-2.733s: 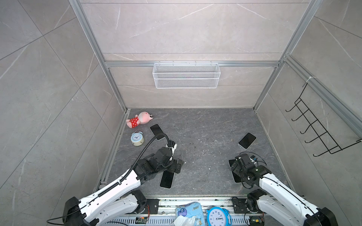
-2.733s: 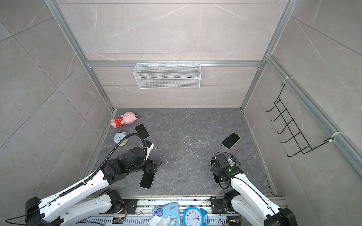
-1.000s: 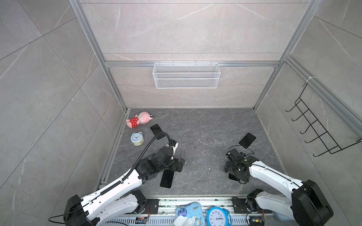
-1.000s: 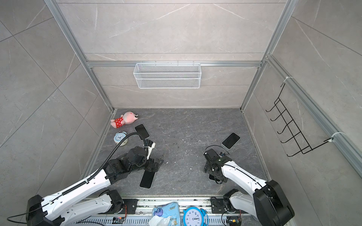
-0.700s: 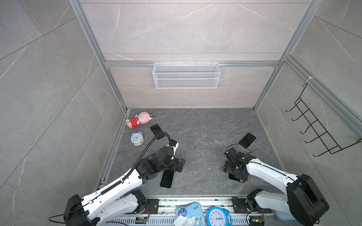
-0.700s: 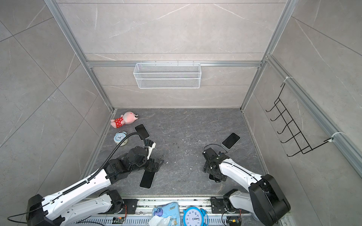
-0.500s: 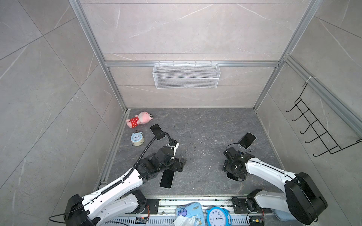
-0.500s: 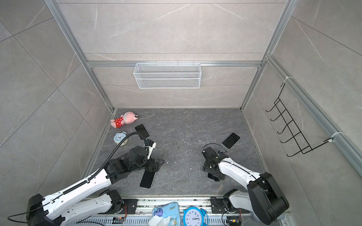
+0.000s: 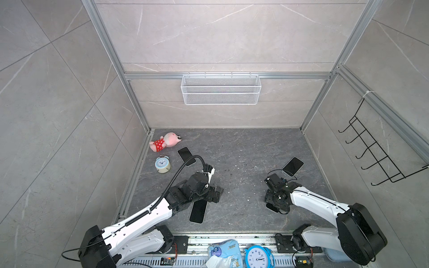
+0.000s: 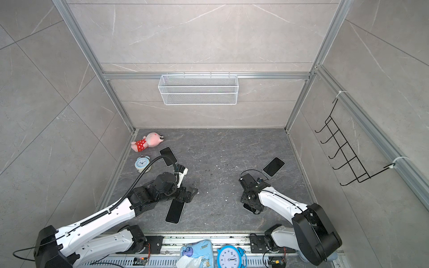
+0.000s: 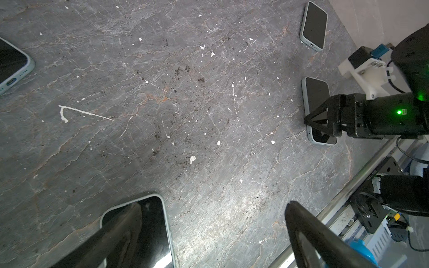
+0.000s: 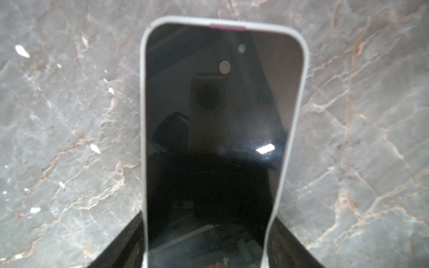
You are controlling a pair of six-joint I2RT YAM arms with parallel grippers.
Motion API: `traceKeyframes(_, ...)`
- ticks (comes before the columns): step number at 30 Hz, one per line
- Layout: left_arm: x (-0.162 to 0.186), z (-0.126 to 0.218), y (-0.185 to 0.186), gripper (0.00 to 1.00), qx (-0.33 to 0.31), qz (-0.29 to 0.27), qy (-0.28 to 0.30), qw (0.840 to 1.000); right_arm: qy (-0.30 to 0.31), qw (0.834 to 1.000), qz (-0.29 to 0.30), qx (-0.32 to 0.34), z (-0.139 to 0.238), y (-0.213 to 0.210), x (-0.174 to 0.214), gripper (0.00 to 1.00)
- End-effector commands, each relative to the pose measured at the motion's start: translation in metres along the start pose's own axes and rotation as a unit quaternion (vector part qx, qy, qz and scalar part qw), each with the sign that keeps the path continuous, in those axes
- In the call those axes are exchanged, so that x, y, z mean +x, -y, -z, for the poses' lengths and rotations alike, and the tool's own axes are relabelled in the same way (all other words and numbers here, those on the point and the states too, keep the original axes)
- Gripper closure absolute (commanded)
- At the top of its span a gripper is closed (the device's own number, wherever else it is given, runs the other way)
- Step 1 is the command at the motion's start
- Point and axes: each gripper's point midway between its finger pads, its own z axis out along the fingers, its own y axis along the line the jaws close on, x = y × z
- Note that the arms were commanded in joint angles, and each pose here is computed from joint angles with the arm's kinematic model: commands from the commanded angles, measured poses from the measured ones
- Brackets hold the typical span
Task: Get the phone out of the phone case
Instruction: 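Close the right gripper on the phone's end and lift it, then bring the phone toward the left gripper while the left gripper reaches to meet it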
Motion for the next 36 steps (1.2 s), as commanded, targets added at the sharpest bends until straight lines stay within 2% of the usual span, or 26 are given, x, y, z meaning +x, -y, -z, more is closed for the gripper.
traceKeyframes(1,-0.013,-0.004,0.017,0.01,0.037,0.018,0.016,0.999,-0.007,1.000,0.024,0.001,-0.004,0.003,0.007,0.47)
traceKeyframes(5,-0.016,-0.011,0.025,0.01,0.056,0.036,0.019,0.998,0.001,1.000,0.029,-0.006,0.000,0.004,0.006,0.59)
traceKeyframes(12,-0.020,-0.026,0.030,0.01,0.066,0.056,0.018,0.996,0.004,0.999,0.040,-0.014,0.002,0.001,0.005,0.69)
traceKeyframes(23,-0.032,-0.047,0.048,0.02,0.109,0.097,0.026,0.989,0.037,0.993,0.088,-0.065,0.023,-0.024,0.003,0.77)
traceKeyframes(36,-0.036,-0.071,0.062,0.04,0.154,0.150,0.030,0.976,0.067,0.971,0.186,-0.139,0.042,-0.083,0.013,0.86)
